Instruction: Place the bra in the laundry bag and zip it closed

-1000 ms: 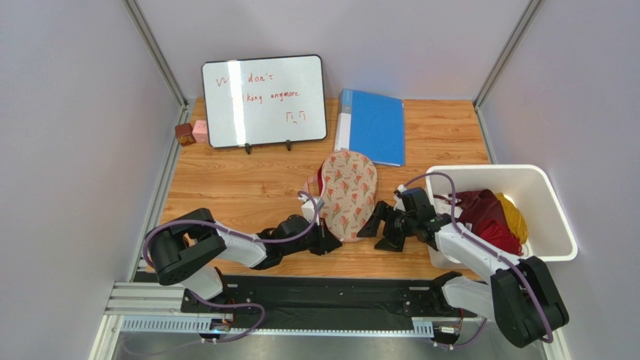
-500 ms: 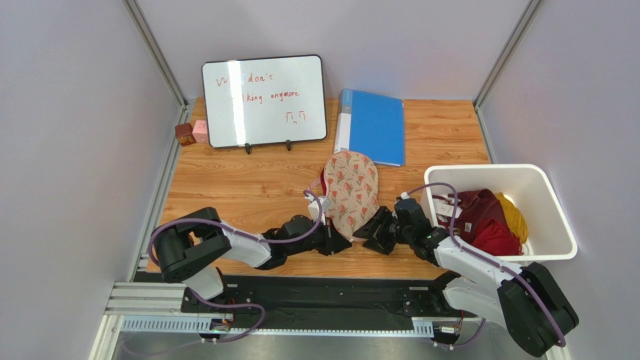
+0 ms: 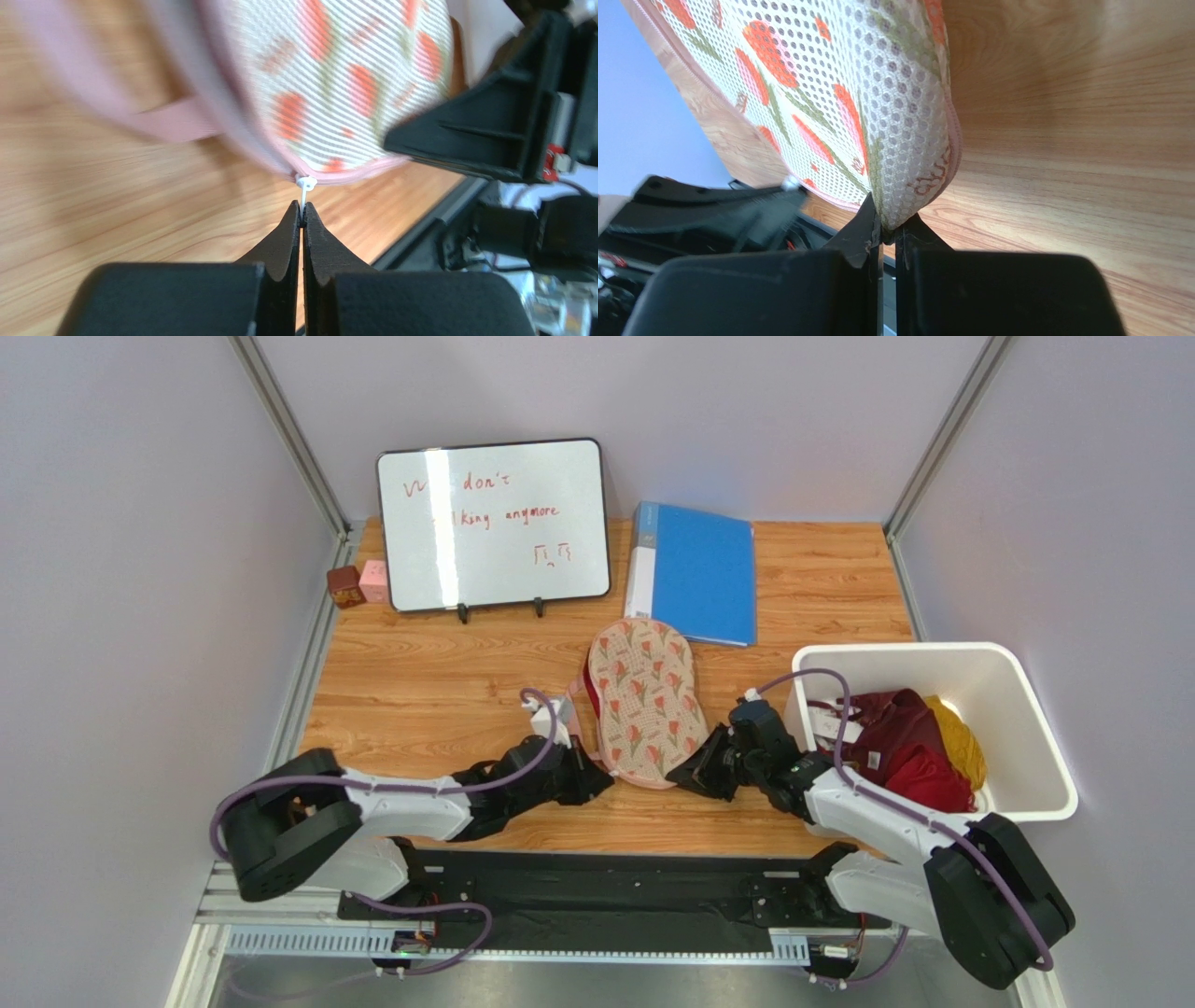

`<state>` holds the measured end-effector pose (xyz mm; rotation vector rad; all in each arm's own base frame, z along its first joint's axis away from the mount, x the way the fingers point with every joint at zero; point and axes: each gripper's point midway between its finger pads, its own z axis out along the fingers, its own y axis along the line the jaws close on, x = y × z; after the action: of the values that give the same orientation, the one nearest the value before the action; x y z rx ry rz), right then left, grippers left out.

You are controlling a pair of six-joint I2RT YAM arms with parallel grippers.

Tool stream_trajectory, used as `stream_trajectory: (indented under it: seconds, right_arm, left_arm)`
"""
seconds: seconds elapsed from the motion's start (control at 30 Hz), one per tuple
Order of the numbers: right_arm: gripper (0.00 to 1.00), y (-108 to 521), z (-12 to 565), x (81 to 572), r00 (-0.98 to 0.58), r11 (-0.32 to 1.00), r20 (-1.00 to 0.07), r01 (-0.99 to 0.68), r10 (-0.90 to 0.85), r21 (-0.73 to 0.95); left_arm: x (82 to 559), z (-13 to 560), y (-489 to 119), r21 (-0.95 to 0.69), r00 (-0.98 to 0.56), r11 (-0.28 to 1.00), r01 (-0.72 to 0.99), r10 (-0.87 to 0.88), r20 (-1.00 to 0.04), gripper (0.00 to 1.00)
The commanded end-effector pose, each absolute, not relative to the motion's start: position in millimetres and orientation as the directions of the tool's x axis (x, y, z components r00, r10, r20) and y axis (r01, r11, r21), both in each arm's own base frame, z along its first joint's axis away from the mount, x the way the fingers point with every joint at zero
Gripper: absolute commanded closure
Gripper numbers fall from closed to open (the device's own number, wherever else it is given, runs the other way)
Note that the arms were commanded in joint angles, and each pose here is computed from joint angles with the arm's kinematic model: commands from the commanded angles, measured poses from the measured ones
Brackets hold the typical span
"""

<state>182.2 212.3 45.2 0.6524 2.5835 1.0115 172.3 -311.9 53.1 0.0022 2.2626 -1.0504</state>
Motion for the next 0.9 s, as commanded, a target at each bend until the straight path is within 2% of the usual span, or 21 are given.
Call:
stream_trajectory:
  seconds: [0.0, 0.17, 0.33, 0.4, 0.43, 0.53, 0.57, 0.67, 0.77, 0.87]
  right_arm:
    - [1.00, 206, 43, 190, -0.874, 0.715, -0.198, 0.212, 0.443, 0.666]
    - [1.00, 217, 43, 200, -0.916, 0.724, -0.212, 0.113, 0.342, 0.681]
    - [1.00, 239, 55, 230, -0.942, 0.717, -0.252, -0.018, 0.222, 0.697]
    - [1.00, 244, 50, 239, -0.953, 0.722, -0.235, -0.026, 0.191, 0.692]
    - [0.98, 249, 59, 252, -0.947, 0.722, -0.272, -0.067, 0.171, 0.689]
    - [0.81, 246, 49, 255, -0.964, 0.769, -0.240, -0.068, 0.114, 0.636]
    - [0.70, 246, 54, 255, -0.968, 0.776, -0.230, -0.066, 0.103, 0.627]
    - [0.44, 234, 53, 242, -0.976, 0.819, -0.194, -0.030, 0.099, 0.572]
    - [0.31, 223, 61, 228, -0.970, 0.830, -0.199, 0.008, 0.143, 0.557]
    - [0.27, 219, 59, 203, -0.966, 0.809, -0.172, 0.057, 0.192, 0.584]
  left_arm:
    - [183, 29, -243, -0.547, -0.761, 0.832, 0.094, -0.295, -0.579, 1.00]
    - [182, 40, -221, -0.544, -0.733, 0.832, 0.110, -0.302, -0.609, 1.00]
    - [174, 57, -254, -0.615, -0.758, 0.745, 0.259, -0.238, -0.607, 1.00]
    - [167, 63, -268, -0.632, -0.768, 0.714, 0.300, -0.212, -0.604, 1.00]
    - [166, 63, -272, -0.634, -0.770, 0.711, 0.304, -0.208, -0.603, 1.00]
    - [166, 67, -285, -0.652, -0.778, 0.693, 0.308, -0.211, -0.592, 1.00]
    - [166, 68, -288, -0.659, -0.780, 0.687, 0.307, -0.214, -0.587, 1.00]
    - [169, 71, -296, -0.677, -0.781, 0.669, 0.307, -0.229, -0.581, 1.00]
    - [173, 74, -301, -0.682, -0.778, 0.662, 0.309, -0.237, -0.582, 1.00]
    - [175, 78, -308, -0.688, -0.778, 0.652, 0.320, -0.233, -0.583, 1.00]
